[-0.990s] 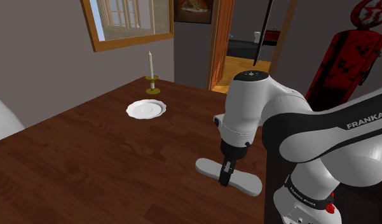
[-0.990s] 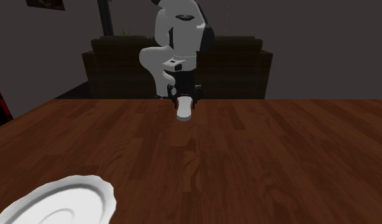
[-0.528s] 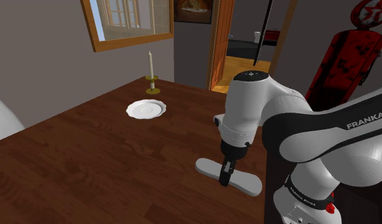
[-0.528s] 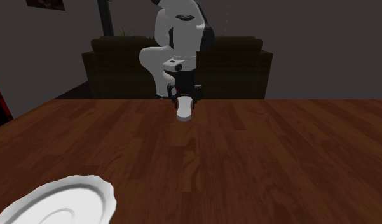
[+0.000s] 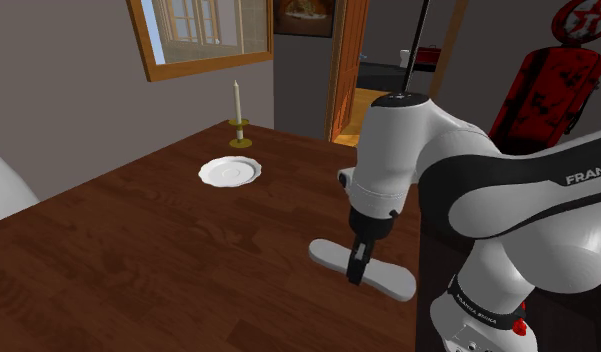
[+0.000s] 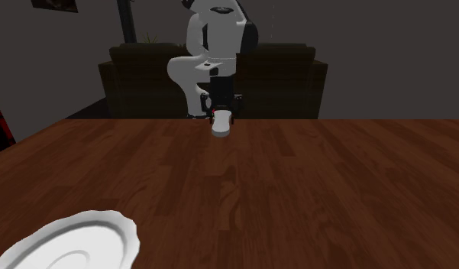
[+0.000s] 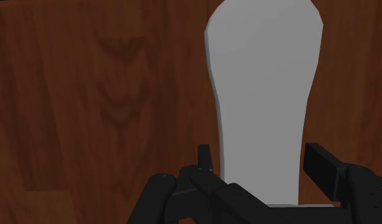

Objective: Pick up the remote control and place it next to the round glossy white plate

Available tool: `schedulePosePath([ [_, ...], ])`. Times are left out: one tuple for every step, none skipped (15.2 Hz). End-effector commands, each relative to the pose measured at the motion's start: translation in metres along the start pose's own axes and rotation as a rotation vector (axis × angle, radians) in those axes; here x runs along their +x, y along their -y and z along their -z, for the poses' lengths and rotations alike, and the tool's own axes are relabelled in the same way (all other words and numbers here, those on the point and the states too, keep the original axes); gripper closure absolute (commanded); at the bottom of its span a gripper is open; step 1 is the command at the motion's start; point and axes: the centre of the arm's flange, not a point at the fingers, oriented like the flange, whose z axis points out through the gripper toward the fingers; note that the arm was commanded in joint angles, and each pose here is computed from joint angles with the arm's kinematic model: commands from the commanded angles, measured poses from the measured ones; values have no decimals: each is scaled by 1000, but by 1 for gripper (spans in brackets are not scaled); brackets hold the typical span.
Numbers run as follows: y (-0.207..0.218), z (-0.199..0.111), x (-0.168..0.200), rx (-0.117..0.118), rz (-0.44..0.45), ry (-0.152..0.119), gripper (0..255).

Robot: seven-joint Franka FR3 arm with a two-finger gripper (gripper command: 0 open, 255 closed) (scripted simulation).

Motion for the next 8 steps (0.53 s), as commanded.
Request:
schedulePosePath([
  [0, 10, 0, 0, 0, 1, 255],
  [0, 16, 0, 0, 0, 1, 255],
  [0, 21, 0, 0, 0, 1, 255],
  [0, 26, 0, 0, 0, 1, 255],
  [0, 31, 0, 0, 0, 1, 255],
  [-1, 37, -1, 0, 0, 1, 255],
  [-1, 42, -1, 0, 0, 1, 255],
  [-1, 47, -1, 0, 0, 1, 255],
])
